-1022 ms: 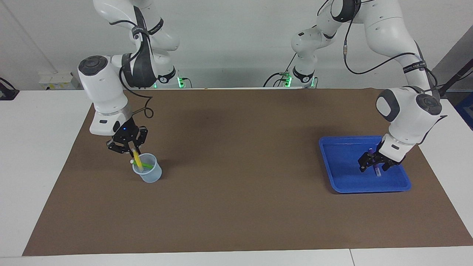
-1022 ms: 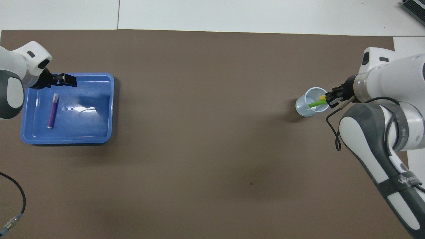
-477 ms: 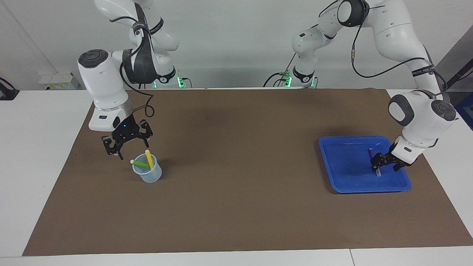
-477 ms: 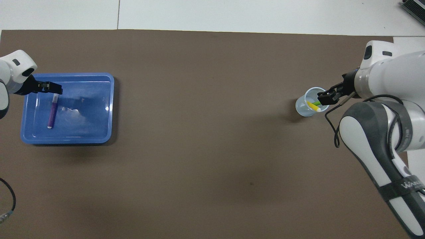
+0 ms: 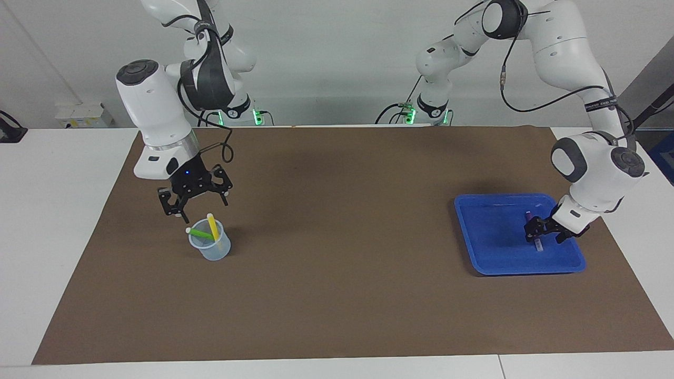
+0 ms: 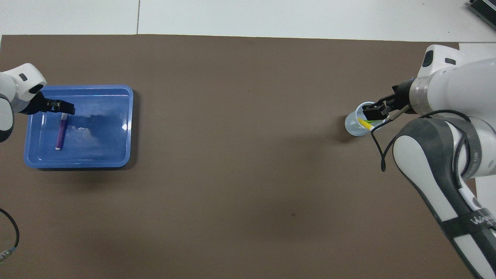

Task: Transfer and insert pens with both arms
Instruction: 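Release the yellow pen in the white cup and withdraw the right gripper, then grasp the purple pen in the tray with the left gripper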

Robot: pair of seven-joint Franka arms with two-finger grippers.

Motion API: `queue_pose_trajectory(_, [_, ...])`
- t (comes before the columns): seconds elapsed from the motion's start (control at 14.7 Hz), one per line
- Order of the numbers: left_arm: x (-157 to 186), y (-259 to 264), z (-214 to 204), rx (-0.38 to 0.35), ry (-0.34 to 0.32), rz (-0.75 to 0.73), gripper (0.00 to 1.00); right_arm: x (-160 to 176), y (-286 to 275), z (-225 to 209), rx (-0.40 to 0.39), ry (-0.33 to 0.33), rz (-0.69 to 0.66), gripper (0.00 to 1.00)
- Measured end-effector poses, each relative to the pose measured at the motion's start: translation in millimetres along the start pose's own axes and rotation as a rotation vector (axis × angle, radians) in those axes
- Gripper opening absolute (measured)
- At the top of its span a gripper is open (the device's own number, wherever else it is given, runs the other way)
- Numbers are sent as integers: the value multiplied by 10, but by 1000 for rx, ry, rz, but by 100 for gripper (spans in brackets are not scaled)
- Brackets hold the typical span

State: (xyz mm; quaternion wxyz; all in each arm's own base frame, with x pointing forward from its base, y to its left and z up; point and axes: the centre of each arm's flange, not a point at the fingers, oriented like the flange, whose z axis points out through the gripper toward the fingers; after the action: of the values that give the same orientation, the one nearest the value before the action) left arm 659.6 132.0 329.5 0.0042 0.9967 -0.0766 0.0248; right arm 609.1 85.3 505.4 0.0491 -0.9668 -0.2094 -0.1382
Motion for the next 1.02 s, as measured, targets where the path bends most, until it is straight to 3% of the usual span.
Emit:
queue_pose_trajectory(0.41, [-49, 31, 97, -8, -20, 3, 94, 112, -435, -17, 142, 6, 279, 100])
queue_pose_trajectory(1.02, [-159, -25, 229, -17, -42, 15, 89, 234, -1088, -56, 279, -29, 595, 100])
